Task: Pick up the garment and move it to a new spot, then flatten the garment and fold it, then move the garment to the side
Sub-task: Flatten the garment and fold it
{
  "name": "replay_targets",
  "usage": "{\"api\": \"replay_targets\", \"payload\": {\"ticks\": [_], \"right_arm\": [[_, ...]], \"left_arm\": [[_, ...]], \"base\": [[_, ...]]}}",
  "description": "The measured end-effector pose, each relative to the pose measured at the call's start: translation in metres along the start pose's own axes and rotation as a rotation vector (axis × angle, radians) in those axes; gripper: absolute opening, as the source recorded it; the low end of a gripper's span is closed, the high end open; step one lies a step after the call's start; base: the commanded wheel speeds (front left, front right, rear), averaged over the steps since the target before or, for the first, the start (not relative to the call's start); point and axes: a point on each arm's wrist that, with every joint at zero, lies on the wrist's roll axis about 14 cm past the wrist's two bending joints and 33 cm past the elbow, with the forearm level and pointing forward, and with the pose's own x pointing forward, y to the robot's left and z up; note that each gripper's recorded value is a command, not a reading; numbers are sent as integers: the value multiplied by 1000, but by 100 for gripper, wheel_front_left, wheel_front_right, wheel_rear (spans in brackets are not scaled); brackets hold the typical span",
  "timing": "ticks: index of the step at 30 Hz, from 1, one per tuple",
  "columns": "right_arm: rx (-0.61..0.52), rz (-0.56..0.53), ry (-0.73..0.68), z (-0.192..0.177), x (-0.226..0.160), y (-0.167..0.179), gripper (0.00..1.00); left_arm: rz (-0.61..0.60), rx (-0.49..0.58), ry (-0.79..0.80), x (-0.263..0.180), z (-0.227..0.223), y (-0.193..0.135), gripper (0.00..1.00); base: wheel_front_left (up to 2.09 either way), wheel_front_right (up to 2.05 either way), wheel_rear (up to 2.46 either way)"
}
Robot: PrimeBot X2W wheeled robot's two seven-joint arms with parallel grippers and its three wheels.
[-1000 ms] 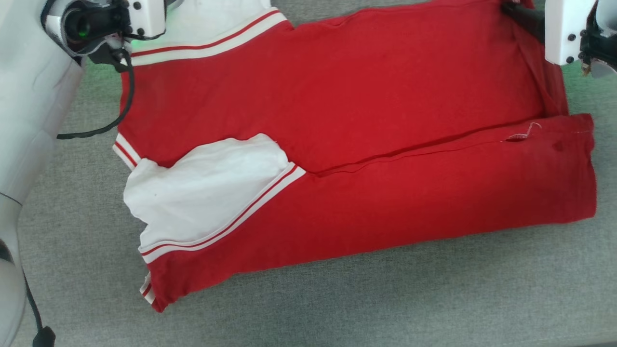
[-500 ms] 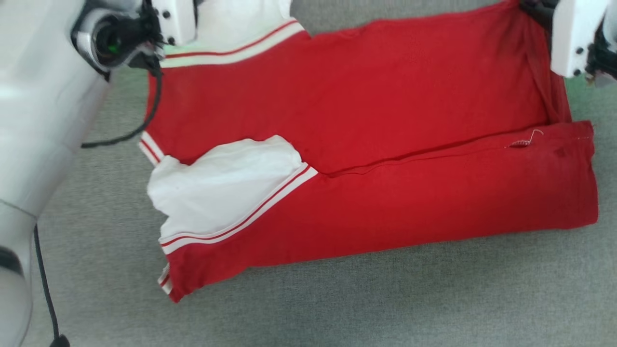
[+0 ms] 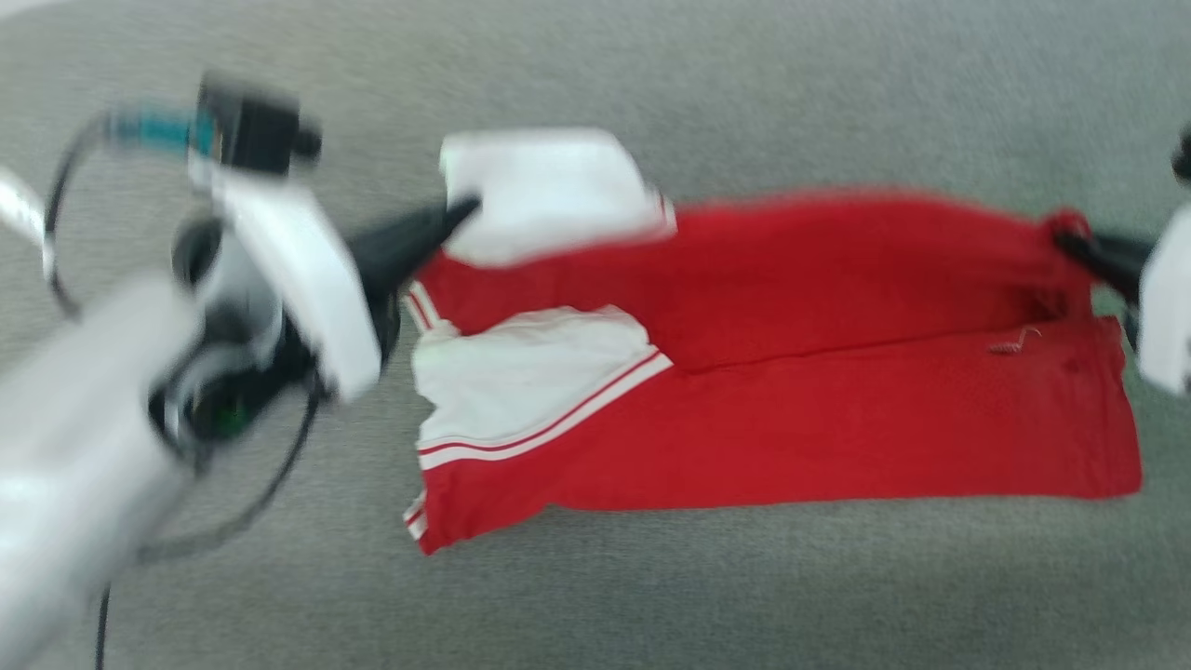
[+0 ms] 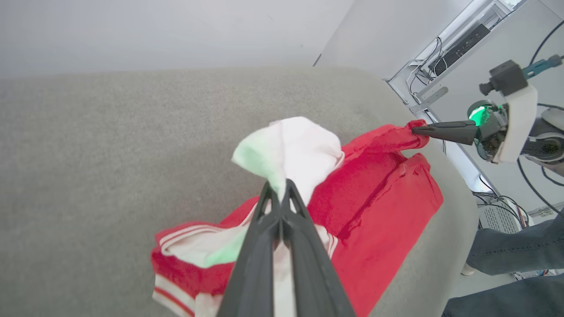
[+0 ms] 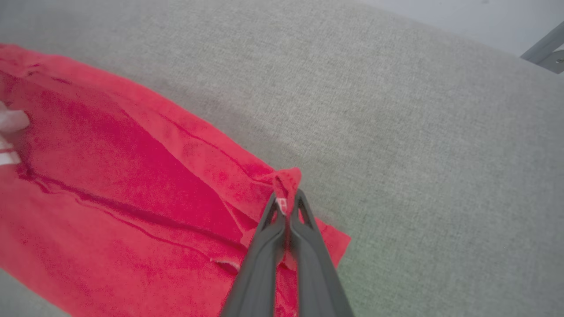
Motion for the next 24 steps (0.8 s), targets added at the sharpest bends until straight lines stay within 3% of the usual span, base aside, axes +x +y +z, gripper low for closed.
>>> {"api": "replay_targets", "payload": {"ticks": [9, 15, 22, 23, 24], "right_arm": [[19, 24, 30, -42, -30, 5, 0], [111, 42, 50, -66, -25, 12, 0], [148, 20, 89, -90, -7, 15, 0], [151, 15, 82, -88, -5, 15, 7], [153, 13, 74, -87, -4, 15, 32]], "left_arm": [[48, -143, -56, -75, -74, -7, 0], [48, -210, -17, -69, -119, -21, 0], [145, -250, 7, -53, -148, 5, 0], [152, -230, 15, -51, -151, 7, 0], [159, -219, 17, -49, -153, 9, 0]], "base": [[0, 0, 0], [0, 0, 0], [0, 0, 0], [0, 0, 0], [0, 0, 0]]}}
